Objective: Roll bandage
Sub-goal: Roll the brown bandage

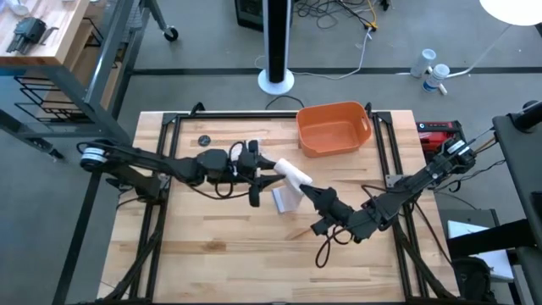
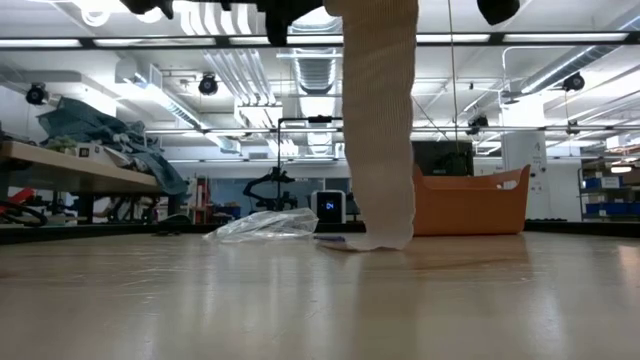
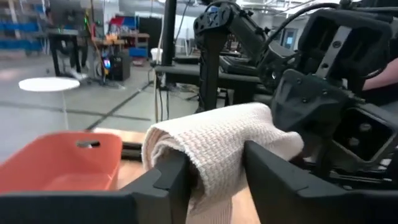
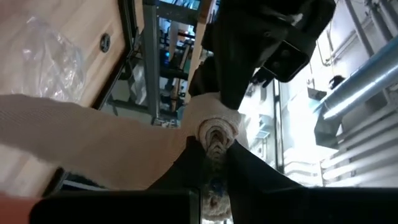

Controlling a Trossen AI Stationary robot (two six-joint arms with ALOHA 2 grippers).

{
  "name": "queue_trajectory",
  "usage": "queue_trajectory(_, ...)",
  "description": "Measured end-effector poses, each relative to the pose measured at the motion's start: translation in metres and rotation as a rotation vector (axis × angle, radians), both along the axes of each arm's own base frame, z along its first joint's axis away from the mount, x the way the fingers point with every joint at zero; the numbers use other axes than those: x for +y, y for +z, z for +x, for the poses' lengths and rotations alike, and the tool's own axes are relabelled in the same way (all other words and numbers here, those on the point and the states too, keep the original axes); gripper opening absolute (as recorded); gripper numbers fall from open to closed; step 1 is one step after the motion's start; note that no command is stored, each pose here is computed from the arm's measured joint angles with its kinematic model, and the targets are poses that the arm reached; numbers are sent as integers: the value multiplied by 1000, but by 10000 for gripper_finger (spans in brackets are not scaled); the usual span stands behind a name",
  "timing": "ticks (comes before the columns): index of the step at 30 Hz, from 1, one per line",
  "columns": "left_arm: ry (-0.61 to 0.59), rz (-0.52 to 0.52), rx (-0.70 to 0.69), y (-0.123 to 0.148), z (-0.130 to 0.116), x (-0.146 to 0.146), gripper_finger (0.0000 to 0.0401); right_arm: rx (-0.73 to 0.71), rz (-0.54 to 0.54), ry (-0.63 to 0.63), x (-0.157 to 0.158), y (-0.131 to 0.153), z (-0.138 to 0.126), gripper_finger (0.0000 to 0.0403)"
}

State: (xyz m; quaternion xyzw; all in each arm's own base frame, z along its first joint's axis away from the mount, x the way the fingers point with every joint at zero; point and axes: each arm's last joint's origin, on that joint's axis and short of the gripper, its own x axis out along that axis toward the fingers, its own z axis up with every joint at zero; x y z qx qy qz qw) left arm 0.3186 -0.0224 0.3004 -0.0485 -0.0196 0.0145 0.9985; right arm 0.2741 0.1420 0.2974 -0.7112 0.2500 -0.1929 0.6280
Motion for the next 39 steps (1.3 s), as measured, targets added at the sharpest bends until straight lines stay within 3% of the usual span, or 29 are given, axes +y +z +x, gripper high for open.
queue_trajectory(6,18,149,-35,1,2,-3,26,-204,263,-8,-1,4,-2,32)
queue_trajectory(8,16,165,-41,2,2,-4,13,-254,331,-4,-1,5,-2,46)
queue_trajectory(12,12,211,-39,2,2,-6,13,-312,411,-7,-1,5,-2,68)
queue_trajectory(18,67,263,-25,0,2,-10,7,-395,521,-17,-2,5,-2,57)
queue_trajectory(22,100,302,-24,1,1,-15,6,-494,651,-19,-3,7,-3,64)
queue_trajectory(34,207,276,-111,2,-5,-17,4,-687,868,-27,-14,30,-20,181)
queue_trajectory(39,253,420,-176,-8,-15,-22,4,-751,980,-28,-24,33,-34,218)
